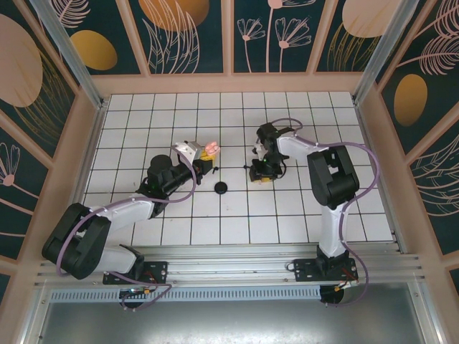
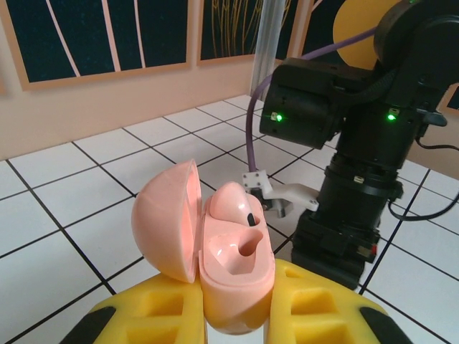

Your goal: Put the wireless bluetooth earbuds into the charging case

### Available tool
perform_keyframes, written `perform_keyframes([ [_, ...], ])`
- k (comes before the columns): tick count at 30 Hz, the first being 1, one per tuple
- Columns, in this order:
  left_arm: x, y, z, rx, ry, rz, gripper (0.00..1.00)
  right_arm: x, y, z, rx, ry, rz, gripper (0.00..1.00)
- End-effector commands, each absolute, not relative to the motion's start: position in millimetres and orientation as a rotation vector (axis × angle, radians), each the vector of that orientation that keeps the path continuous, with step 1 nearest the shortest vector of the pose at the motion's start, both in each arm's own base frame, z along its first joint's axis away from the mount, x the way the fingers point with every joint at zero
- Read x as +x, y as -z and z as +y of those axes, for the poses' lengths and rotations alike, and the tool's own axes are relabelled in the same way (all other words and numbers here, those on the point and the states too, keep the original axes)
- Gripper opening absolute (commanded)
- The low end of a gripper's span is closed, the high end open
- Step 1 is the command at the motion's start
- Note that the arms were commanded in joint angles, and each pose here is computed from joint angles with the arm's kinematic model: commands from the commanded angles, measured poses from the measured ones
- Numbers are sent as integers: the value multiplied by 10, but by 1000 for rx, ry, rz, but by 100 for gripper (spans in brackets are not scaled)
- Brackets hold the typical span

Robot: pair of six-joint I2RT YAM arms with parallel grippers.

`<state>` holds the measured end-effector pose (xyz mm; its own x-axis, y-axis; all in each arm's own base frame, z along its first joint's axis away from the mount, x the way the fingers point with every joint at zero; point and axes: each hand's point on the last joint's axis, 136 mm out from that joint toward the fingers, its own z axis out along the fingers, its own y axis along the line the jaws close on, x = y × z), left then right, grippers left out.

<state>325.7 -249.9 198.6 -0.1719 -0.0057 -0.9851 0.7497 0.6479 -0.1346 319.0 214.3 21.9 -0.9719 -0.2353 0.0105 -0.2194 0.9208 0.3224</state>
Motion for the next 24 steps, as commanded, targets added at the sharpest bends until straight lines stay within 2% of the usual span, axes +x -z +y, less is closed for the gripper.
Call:
perform_keyframes([
  [1, 3295, -2083, -2530, 644, 753, 1585, 15, 3029, -428, 2262, 338, 613, -2996, 38],
  [4, 3285, -2089, -2535, 646, 761, 1583, 15, 3081, -555, 2269, 316, 607, -3027, 38],
  [8, 3268, -2101, -2531, 648, 763, 1580, 15, 3270, -726, 2028, 164, 358, -3131, 38],
  [11, 3263, -2114, -2520, 647, 756, 1577, 14, 3334, -788, 2015, 82, 319, -3145, 38],
  [24, 3251, -2127, -2503, 658, 739, 1574, 15, 3186, -393, 2098, -26, 326, -3057, 37],
])
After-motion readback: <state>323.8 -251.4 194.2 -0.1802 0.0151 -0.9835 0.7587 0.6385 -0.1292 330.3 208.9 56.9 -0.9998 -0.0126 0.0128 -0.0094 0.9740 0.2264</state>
